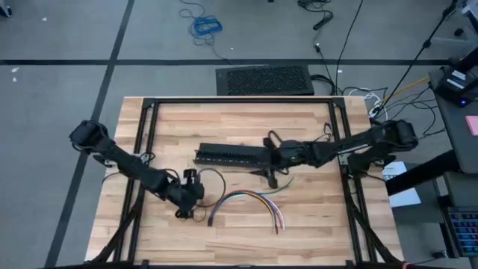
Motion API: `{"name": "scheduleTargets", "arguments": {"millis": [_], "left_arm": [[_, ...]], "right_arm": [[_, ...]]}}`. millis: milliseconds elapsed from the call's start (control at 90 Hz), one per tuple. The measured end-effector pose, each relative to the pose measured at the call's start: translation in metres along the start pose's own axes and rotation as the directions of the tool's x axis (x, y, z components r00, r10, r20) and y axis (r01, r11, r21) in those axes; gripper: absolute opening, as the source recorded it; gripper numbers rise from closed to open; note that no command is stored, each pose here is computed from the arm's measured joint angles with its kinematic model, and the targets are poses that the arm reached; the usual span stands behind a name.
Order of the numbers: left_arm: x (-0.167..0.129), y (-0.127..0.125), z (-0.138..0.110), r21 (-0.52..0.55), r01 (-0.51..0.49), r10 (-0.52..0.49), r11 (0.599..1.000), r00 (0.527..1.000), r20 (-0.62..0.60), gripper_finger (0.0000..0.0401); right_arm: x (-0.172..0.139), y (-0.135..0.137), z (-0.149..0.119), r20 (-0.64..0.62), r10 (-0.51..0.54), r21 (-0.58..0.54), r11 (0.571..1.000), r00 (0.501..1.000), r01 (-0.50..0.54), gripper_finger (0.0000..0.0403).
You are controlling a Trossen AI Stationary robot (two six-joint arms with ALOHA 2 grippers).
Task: Ziptie cables
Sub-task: Wrap the black zip tie on the cables
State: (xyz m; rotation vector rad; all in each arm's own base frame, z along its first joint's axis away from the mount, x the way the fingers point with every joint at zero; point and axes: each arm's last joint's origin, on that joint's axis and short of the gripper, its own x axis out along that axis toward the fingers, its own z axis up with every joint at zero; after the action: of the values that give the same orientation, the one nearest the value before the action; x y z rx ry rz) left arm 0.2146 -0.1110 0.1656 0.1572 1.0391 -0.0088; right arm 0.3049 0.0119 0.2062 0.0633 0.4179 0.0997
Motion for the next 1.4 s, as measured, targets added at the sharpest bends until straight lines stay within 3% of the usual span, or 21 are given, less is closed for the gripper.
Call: {"name": "scheduleTargets", "arguments": {"millis": [156,322,767,1044,1178,1400], "left_arm": [[0.012,0.003,-0.003,0.077,-0.044,0.048,0.996,0.998,-0.05,0.0019],[0.025,-0.001,-0.008,0.084,0.041,-0.028,0.996,0.989,-0.146,0.0019],[0.014,-0.004,0.005,0.062,0.115,-0.106,0.991,0.986,-0.132,0.0022],[0.017,-0.006,0.009,0.188,0.136,-0.119,0.973,0.988,-0.096,0.0085],[0.017,-0.004,0.009,0.193,0.13,-0.113,0.972,0.989,-0.097,0.012],[0.017,-0.004,0.009,0.207,0.153,-0.132,0.966,0.985,-0.109,0.0128]], "right_arm": [[0.023,-0.006,-0.004,-0.113,0.065,-0.016,0.998,0.991,-0.067,0.018],[0.034,-0.005,-0.005,-0.135,0.137,-0.04,0.989,0.981,-0.143,0.018],[0.035,-0.002,-0.007,-0.16,0.141,-0.019,0.989,0.977,-0.146,0.018],[0.036,0.015,-0.008,-0.166,0.177,0.017,0.984,0.97,-0.176,0.018],[0.036,0.024,-0.009,-0.168,0.121,-0.009,0.992,0.978,-0.125,0.018],[0.036,0.025,-0.009,-0.166,0.101,-0.005,0.995,0.981,-0.103,0.018]]}}
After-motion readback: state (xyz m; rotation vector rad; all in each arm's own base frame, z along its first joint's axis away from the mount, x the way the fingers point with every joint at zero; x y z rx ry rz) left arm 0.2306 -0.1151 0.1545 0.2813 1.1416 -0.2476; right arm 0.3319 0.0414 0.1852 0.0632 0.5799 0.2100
